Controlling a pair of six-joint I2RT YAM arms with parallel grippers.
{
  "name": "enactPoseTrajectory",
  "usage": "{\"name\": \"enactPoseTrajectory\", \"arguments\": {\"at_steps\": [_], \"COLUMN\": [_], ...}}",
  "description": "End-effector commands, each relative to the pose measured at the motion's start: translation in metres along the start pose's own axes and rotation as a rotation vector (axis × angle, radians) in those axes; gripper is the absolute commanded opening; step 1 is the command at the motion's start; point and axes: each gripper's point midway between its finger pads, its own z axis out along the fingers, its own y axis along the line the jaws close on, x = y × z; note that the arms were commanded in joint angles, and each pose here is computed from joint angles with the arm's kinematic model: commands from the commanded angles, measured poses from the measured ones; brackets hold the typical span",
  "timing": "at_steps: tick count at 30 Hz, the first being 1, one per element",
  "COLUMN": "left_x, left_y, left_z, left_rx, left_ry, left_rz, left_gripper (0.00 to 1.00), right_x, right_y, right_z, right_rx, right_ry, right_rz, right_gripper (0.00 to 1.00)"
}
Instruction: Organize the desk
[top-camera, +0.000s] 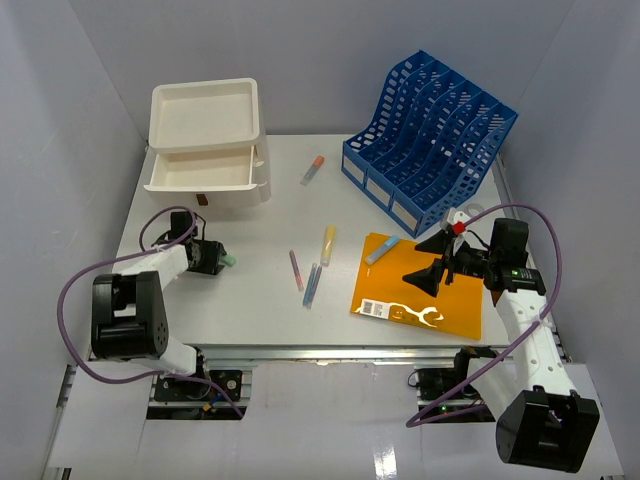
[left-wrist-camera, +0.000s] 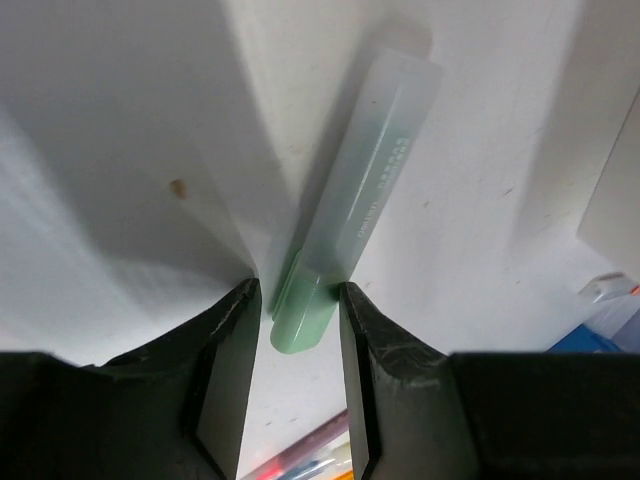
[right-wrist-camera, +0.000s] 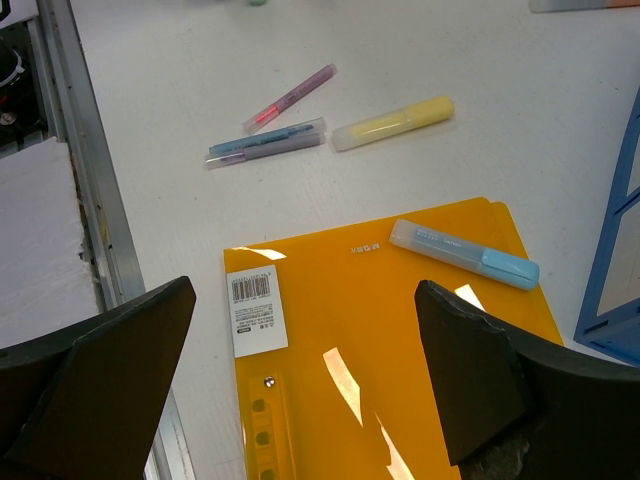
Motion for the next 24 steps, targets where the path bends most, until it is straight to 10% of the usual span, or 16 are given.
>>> {"name": "enactPoseTrajectory", "arguments": {"at_steps": [1, 13, 24], "left_x": [0.0, -0.005, -0.002], "left_y": [0.058, 0.069, 0.085], "left_z": [-0.013, 0.001, 0.011], "left_rx": [-0.124, -0.192, -0.351], "left_ry": [-0.044, -0.059, 0.006], "left_rz": [0.049, 0.133, 0.197], "left_gripper": [0.47, 0.86, 0.74], "right_x": [-0.007, -0.007, -0.007], "right_y": [0.005, 0.005, 0.005], "right_z": [0.0, -0.001, -0.001], "right_rx": [-0.027, -0.02, -0.018], "right_ry": [-0.029, -0.026, -0.025], "right_rz": [-0.016, -0.02, -0.019], "right_gripper": [0.98, 0.98, 0.98]}}
